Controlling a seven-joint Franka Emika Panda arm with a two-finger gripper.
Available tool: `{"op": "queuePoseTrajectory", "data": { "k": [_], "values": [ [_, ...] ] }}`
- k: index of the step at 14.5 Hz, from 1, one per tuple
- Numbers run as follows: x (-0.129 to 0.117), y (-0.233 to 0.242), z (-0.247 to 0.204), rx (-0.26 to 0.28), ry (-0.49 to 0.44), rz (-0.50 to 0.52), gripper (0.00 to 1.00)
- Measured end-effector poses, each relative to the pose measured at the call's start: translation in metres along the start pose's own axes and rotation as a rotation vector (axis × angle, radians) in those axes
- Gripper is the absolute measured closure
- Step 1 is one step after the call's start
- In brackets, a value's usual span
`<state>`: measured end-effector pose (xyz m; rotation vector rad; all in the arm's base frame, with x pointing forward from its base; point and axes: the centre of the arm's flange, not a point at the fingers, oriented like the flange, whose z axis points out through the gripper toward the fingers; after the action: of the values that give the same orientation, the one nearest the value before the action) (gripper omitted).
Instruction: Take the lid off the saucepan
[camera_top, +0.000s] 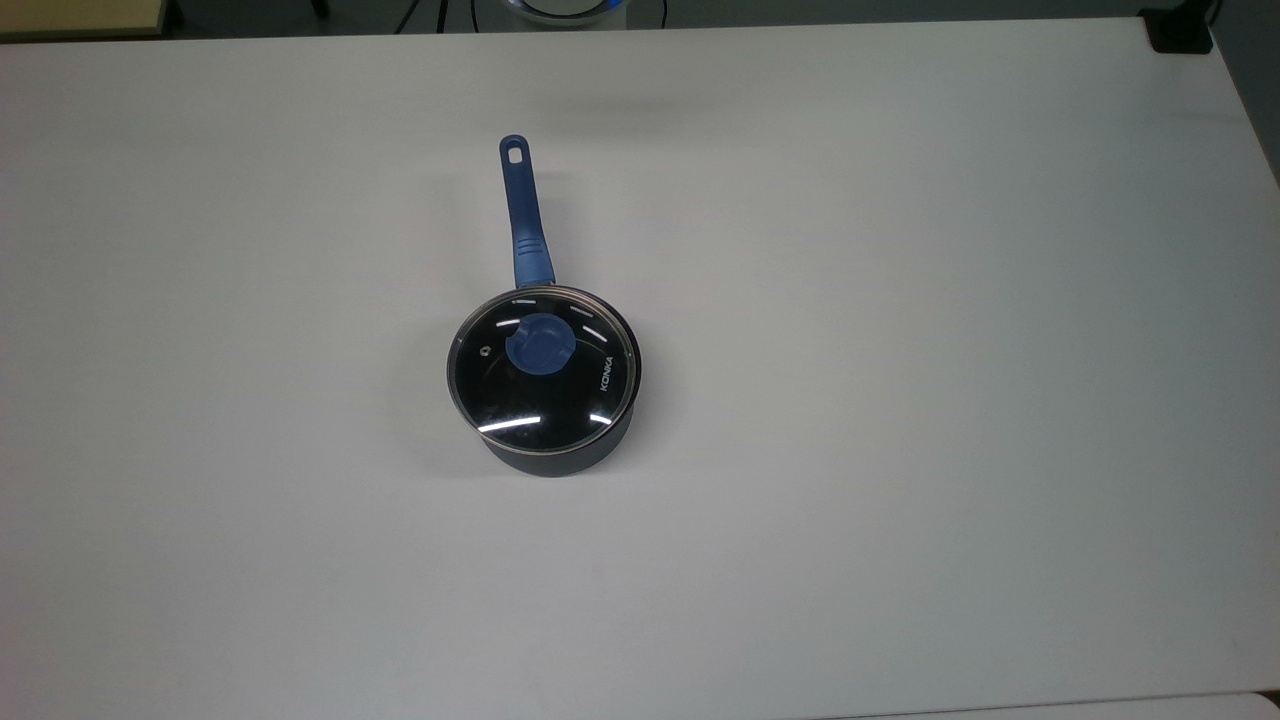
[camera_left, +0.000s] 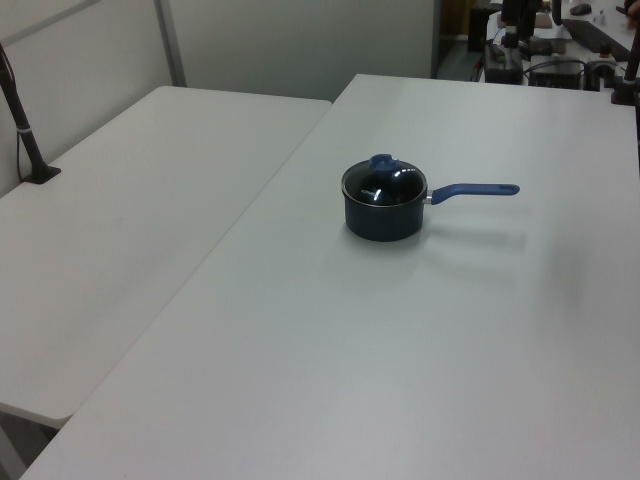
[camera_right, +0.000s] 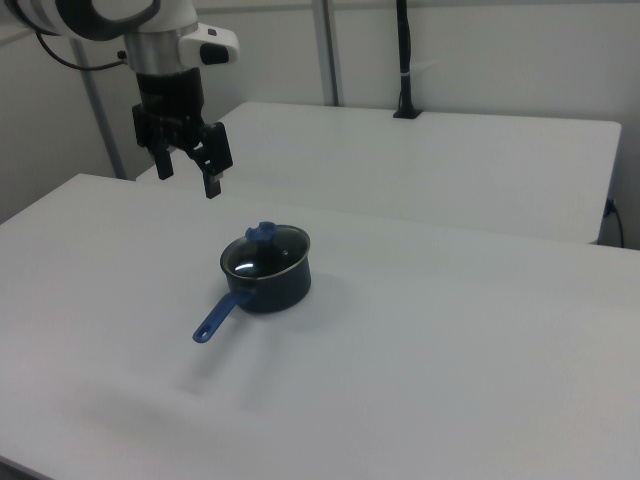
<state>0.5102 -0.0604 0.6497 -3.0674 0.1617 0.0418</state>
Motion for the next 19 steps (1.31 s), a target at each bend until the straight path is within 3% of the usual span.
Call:
{"op": "queuePoseTrajectory", "data": {
  "k": [15, 19],
  "values": [
    [0.0, 0.002, 0.011, 0.003, -0.024, -0.013, 0.0],
    [0.0, -0.003, 0.017, 0.043, -0.036, -0.017, 0.0]
  ]
}}
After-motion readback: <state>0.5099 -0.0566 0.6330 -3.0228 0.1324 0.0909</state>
